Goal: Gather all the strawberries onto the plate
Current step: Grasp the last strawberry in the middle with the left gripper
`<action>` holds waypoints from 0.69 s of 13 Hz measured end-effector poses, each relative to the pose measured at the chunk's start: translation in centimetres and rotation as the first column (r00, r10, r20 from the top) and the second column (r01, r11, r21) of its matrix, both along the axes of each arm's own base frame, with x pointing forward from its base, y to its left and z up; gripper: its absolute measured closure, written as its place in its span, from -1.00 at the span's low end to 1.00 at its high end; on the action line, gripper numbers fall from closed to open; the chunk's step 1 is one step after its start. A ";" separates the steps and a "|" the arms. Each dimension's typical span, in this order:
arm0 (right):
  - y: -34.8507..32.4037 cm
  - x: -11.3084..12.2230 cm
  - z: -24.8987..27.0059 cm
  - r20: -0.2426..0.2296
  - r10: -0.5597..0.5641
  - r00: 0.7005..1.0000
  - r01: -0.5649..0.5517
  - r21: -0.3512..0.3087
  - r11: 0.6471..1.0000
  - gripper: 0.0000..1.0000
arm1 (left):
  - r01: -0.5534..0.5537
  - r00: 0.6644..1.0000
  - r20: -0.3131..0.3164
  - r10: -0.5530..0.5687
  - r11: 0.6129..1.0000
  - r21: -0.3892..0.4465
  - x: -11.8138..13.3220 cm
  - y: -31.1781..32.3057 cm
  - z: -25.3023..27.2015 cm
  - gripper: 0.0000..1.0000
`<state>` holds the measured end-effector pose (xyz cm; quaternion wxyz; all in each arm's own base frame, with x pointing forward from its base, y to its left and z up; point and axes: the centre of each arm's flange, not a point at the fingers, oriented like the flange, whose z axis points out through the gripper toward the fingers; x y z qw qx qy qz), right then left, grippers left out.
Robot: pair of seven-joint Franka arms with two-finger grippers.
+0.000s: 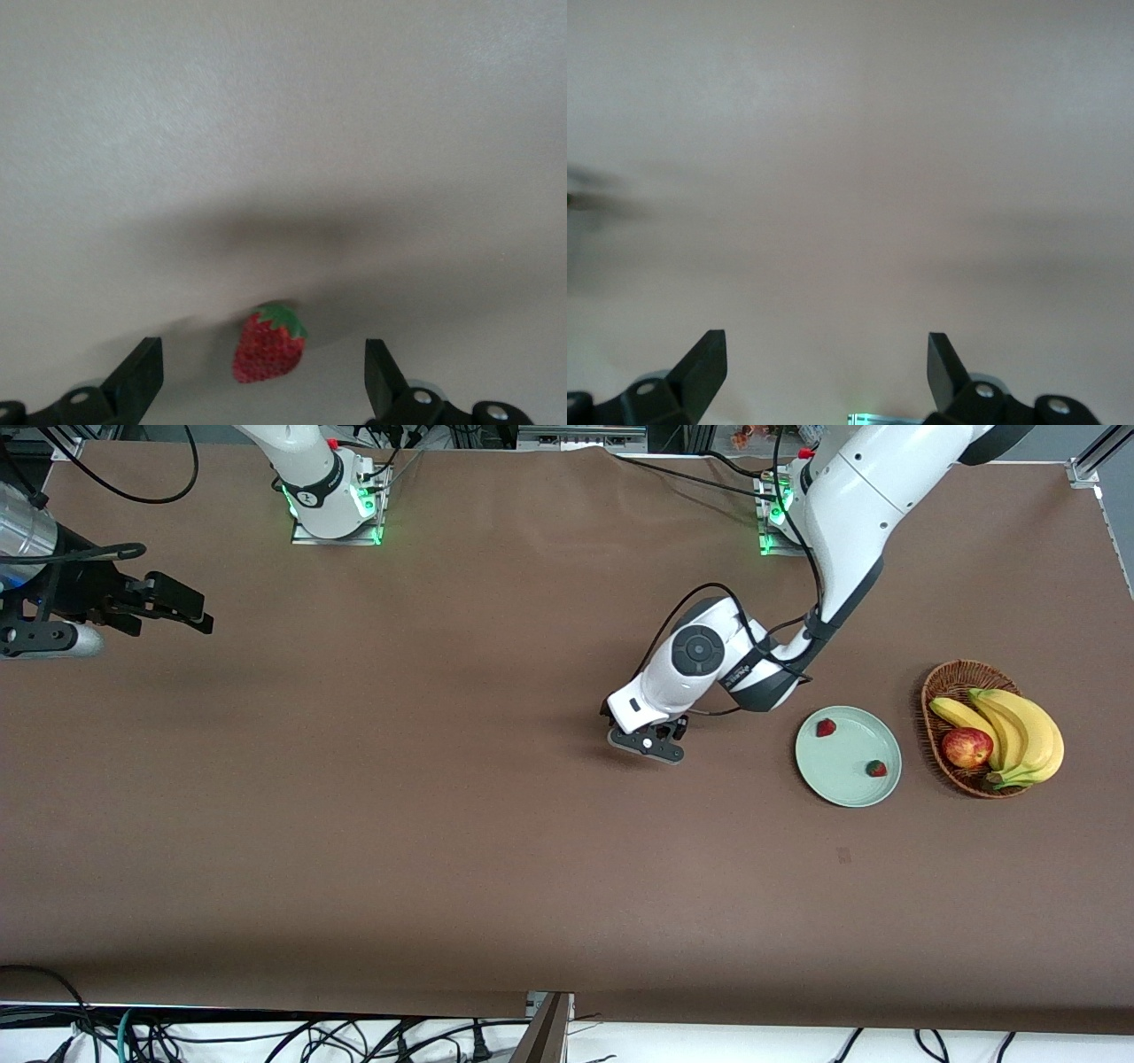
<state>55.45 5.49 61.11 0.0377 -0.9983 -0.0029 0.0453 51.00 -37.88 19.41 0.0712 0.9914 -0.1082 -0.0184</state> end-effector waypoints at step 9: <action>1.0 0.2 0.7 0.041 0.037 0.998 -0.034 -0.072 0.997 -1.00 | 0.009 0.997 0.081 -0.018 0.995 0.099 -1.0 -0.8 -1.3 -0.65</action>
